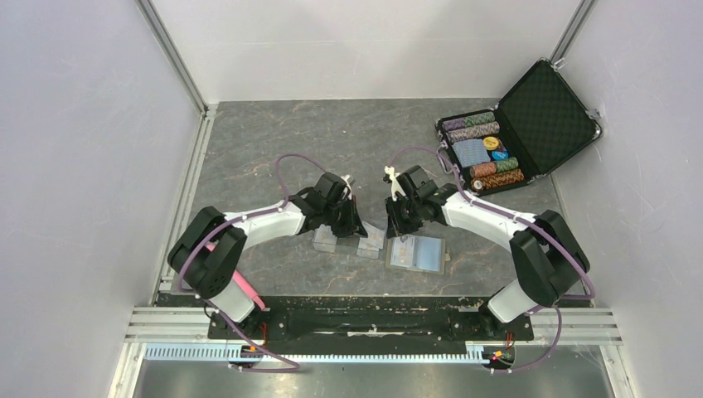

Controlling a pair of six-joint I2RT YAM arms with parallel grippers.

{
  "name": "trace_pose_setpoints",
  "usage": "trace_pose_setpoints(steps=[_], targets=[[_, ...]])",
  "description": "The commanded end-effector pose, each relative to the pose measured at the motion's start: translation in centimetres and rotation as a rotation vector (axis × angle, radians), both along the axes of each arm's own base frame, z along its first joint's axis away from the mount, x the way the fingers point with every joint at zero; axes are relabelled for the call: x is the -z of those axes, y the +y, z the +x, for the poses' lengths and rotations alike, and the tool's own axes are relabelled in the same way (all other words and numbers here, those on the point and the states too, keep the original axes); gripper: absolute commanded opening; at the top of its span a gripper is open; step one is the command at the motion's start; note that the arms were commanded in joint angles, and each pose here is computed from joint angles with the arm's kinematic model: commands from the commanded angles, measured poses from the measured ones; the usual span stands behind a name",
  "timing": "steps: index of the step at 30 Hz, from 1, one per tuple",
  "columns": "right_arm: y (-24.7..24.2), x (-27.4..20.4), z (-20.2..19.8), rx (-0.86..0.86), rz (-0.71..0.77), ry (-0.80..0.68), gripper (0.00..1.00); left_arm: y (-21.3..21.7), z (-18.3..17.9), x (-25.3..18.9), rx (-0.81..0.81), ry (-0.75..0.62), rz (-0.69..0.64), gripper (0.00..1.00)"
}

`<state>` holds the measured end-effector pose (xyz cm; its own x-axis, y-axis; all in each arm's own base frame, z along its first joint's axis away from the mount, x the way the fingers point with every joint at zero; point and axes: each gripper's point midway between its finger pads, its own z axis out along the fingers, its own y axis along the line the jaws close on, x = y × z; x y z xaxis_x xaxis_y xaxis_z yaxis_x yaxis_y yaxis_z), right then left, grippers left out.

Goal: Put the credit cards into the card holder
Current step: Pick up the credit card from the storage box.

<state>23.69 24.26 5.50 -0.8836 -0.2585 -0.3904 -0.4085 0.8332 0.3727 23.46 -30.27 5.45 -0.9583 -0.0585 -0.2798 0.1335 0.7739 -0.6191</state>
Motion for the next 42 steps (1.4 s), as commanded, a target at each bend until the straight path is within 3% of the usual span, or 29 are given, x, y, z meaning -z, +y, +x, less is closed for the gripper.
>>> trace_pose_setpoints(steps=[1,10,13,18,23,28,32,39,42], targets=[[0.9,-4.1,1.8,-0.014,0.055,-0.123,0.28,0.5,1.4,-3.8,0.0,-0.146,0.015,0.04],[1.9,-11.5,3.2,-0.086,0.167,-0.305,0.79,3.8,0.8,-11.3,-0.017,-0.341,0.031,0.05],[2.7,-13.2,2.7,-0.147,0.236,-0.324,0.87,3.9,-0.8,-12.3,0.067,-0.337,0.001,0.06],[4.3,-14.2,0.3,-0.318,0.363,-0.31,0.89,2.7,-4.2,-13.6,0.271,-0.29,-0.093,0.06],[5.4,-14.1,-3.0,-0.469,0.51,-0.248,0.82,2.0,-6.1,-15.3,0.385,-0.294,-0.181,0.07],[5.8,-14.0,-5.0,-0.556,0.592,-0.19,0.67,1.5,-6.4,-16.7,0.424,-0.31,-0.228,0.1],[6.2,-14.8,-5.5,-0.597,0.645,-0.183,0.47,1.2,-6.2,-17.7,0.428,-0.332,-0.246,0.11],[6.7,-15.7,-5.4,-0.61,0.684,-0.186,0.03,1.1,-5.7,-17.9,0.407,-0.347,-0.238,0.12],[6.7,-15.7,-5.3,-0.601,0.68,-0.186,0.0,1.4,-5.2,-17.6,0.375,-0.353,-0.215,0.14]])
